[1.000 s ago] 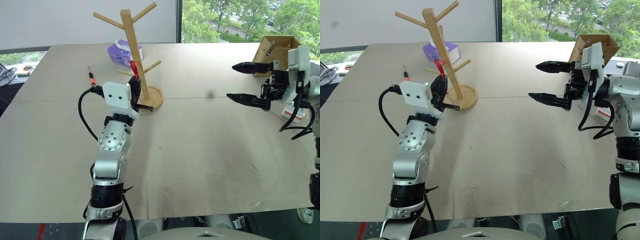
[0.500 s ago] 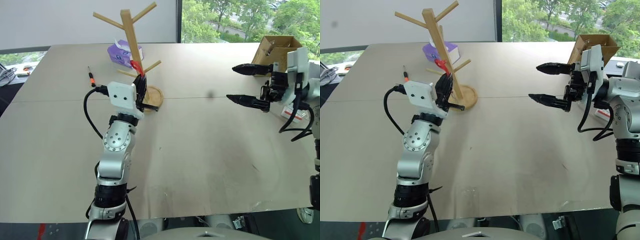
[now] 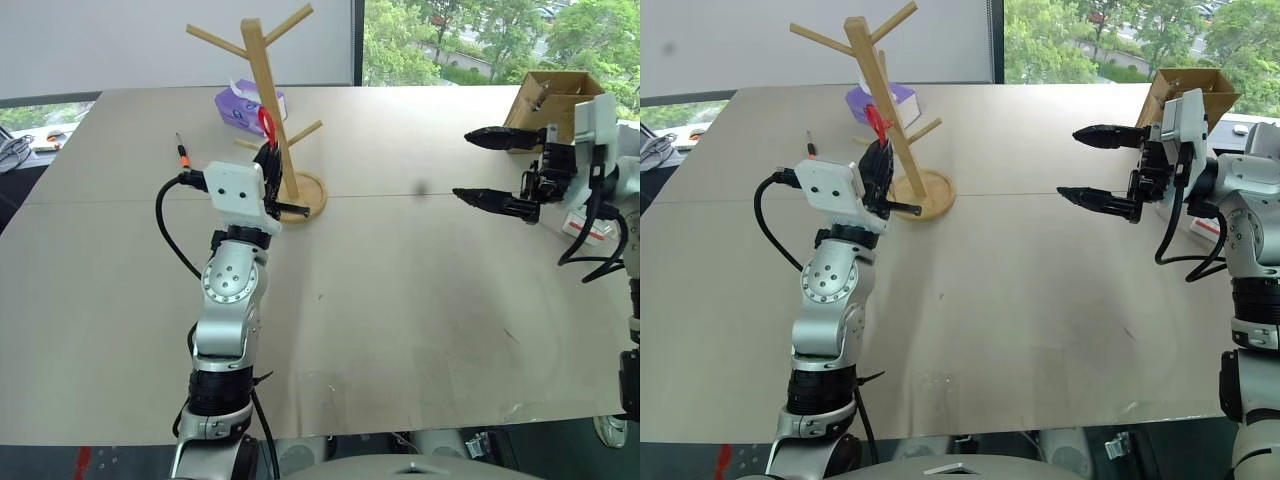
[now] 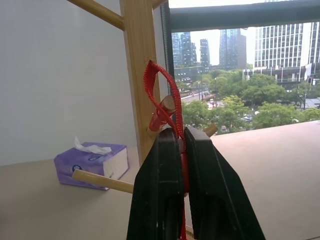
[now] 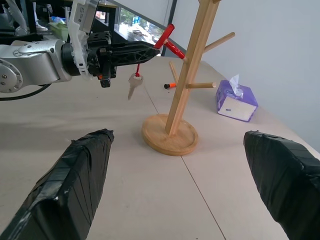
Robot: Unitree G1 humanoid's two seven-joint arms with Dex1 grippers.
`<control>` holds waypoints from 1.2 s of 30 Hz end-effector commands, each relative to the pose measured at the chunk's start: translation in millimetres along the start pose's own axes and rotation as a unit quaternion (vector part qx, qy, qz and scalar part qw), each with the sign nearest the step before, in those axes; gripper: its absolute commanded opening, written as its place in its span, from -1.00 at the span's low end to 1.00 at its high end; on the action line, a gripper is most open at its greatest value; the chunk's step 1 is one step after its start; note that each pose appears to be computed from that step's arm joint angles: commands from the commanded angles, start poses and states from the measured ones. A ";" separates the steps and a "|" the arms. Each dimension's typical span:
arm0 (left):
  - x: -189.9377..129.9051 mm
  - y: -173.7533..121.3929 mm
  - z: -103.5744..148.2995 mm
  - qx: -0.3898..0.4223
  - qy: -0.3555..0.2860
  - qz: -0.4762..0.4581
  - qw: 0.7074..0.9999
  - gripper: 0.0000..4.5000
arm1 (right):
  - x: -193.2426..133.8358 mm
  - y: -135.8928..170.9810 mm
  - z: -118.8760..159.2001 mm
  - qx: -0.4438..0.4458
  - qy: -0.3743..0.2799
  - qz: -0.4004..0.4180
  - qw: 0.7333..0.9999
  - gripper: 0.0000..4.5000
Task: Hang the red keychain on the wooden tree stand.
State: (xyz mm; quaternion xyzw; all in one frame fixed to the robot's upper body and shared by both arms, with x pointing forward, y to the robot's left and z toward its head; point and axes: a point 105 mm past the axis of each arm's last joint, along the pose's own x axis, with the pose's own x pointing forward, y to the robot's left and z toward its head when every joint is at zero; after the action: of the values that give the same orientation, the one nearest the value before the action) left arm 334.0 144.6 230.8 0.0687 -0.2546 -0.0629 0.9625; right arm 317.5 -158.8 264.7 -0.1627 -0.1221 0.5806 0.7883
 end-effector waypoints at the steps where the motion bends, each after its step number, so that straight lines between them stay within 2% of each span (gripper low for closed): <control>1: 4.8 3.0 15.5 0.028 -0.025 0.007 0.999 -0.99 | -5.1 -0.8 17.2 -0.029 -0.022 -0.009 0.999 1.00; 9: 8.4 5.0 4.7 0.081 0.001 0.015 0.997 -0.99 | -4.3 -0.4 17.7 -0.031 -0.023 -0.010 0.999 1.00; 15: 3.6 5.4 -3.2 0.062 0.015 0.022 0.998 -0.99 | -5.0 -0.5 16.5 -0.031 -0.022 -0.012 0.999 1.00; 24: 8.6 8.7 2.6 0.073 0.015 0.039 0.996 -0.99 | -4.5 0.1 15.7 -0.029 -0.022 -0.012 0.999 1.00; 32: 0.9 -9.3 3.4 0.055 0.016 0.029 0.998 -0.99 | -4.6 0.7 14.5 -0.030 -0.020 -0.011 0.999 1.00; 36: 1.3 -5.2 0.7 0.056 0.025 0.039 0.997 -0.99 | -4.6 1.1 14.6 -0.029 -0.020 -0.011 0.999 1.00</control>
State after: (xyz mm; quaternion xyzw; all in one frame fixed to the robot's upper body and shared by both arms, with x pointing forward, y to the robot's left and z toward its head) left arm 340.6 136.9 213.9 0.1078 -0.2053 -0.0193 0.9726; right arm 316.2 -157.9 262.1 -0.1607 -0.1226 0.5792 0.7897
